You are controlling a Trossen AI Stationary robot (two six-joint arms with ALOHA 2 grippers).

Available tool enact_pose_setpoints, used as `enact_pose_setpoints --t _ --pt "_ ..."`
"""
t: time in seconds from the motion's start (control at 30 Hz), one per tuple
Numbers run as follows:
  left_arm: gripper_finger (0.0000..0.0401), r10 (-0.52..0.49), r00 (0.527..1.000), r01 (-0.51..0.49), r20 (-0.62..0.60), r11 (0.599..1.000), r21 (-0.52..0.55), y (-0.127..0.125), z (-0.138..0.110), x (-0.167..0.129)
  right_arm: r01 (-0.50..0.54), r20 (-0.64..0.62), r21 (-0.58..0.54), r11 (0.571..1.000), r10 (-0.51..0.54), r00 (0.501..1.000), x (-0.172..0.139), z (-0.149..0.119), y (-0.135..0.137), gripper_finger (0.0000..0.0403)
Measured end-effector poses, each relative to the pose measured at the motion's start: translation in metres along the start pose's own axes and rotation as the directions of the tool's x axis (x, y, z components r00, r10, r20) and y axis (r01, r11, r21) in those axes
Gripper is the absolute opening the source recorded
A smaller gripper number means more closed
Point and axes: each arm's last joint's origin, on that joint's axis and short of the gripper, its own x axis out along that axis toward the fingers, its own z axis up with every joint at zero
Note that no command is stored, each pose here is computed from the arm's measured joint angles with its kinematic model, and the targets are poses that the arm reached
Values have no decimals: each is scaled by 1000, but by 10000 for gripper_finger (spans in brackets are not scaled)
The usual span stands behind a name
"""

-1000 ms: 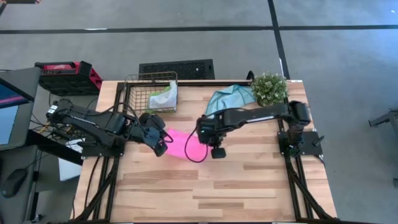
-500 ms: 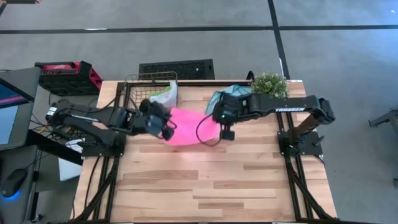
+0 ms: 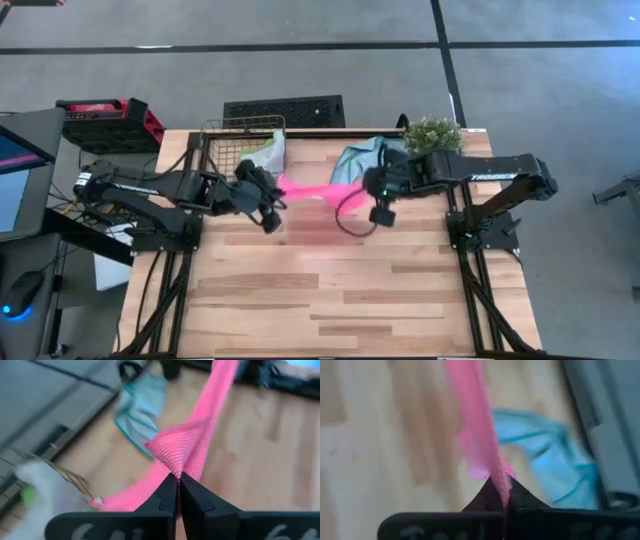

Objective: Fold microfiber towels
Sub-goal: Fold the pink microfiber cloth

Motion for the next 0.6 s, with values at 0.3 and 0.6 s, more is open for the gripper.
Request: enact_pose_setpoints --t 0.3,0.6 --pt "0 -163 965 143 -205 984 -109 -23 -40 -3 -146 -188 -155 977 116 975 40 2 64 1" --pt "0 -230 930 186 -286 967 -172 -44 -63 -9 -282 -302 -209 937 212 929 74 2 103 1"
